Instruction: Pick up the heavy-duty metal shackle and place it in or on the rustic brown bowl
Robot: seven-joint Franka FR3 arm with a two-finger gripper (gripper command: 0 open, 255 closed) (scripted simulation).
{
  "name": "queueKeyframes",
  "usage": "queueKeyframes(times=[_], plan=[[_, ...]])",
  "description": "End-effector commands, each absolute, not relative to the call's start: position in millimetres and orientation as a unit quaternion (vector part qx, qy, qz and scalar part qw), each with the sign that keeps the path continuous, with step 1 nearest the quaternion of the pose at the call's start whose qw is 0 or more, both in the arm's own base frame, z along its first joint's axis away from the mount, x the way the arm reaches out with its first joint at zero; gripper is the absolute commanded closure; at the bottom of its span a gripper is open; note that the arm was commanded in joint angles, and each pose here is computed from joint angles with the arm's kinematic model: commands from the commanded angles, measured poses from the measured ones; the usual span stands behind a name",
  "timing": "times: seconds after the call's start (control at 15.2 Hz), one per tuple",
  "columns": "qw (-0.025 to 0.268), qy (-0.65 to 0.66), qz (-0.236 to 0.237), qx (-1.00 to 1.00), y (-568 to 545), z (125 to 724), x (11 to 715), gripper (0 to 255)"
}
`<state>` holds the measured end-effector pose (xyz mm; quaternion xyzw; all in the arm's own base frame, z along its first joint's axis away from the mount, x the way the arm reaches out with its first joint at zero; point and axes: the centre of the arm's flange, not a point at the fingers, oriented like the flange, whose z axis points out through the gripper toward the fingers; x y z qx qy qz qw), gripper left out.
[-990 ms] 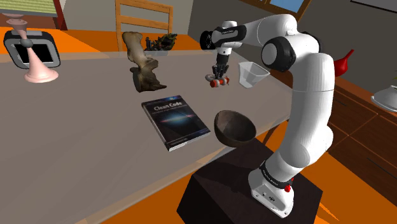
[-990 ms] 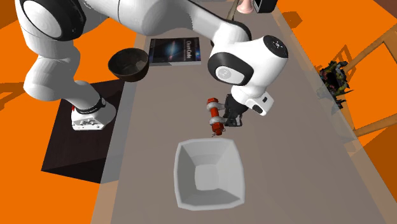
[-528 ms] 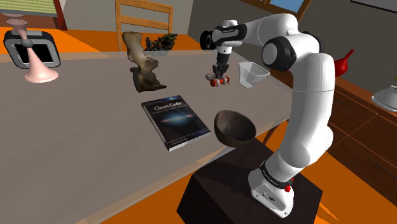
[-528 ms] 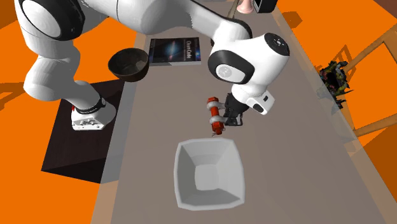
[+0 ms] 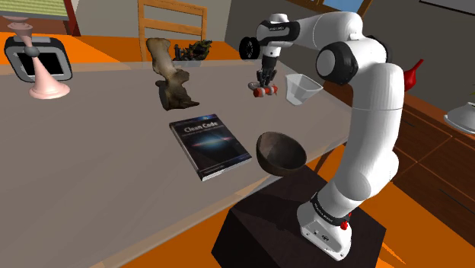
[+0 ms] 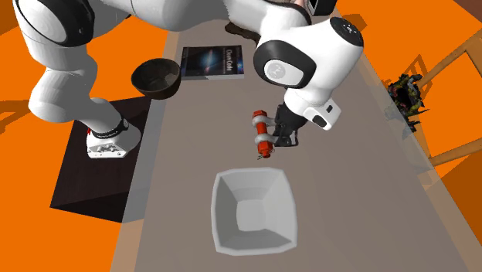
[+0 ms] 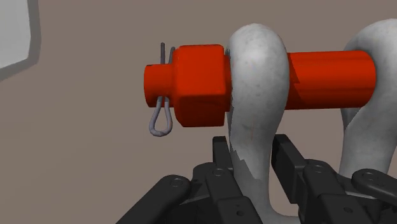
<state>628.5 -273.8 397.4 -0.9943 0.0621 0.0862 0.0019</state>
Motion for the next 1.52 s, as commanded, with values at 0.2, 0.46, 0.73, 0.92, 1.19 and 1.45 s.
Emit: queueKeyframes(times=[0.2,0.46,0.73,0.92,1.19,1.45], plan=[[0.002,0.062,0.086,-0.994,-273.9,424.6,628.5,255],[0.002,0.062,0.086,-0.994,-273.9,445.8,628.5,255],[0.002,0.062,0.086,-0.994,-273.9,466.9,628.5,255],[0.002,0.062,0.086,-0.994,-273.9,482.7,628.5,255],[0.002,0.062,0.086,-0.994,-273.9,503.8,628.5,255],[0.002,0.062,0.086,-0.994,-273.9,523.5,628.5,255]])
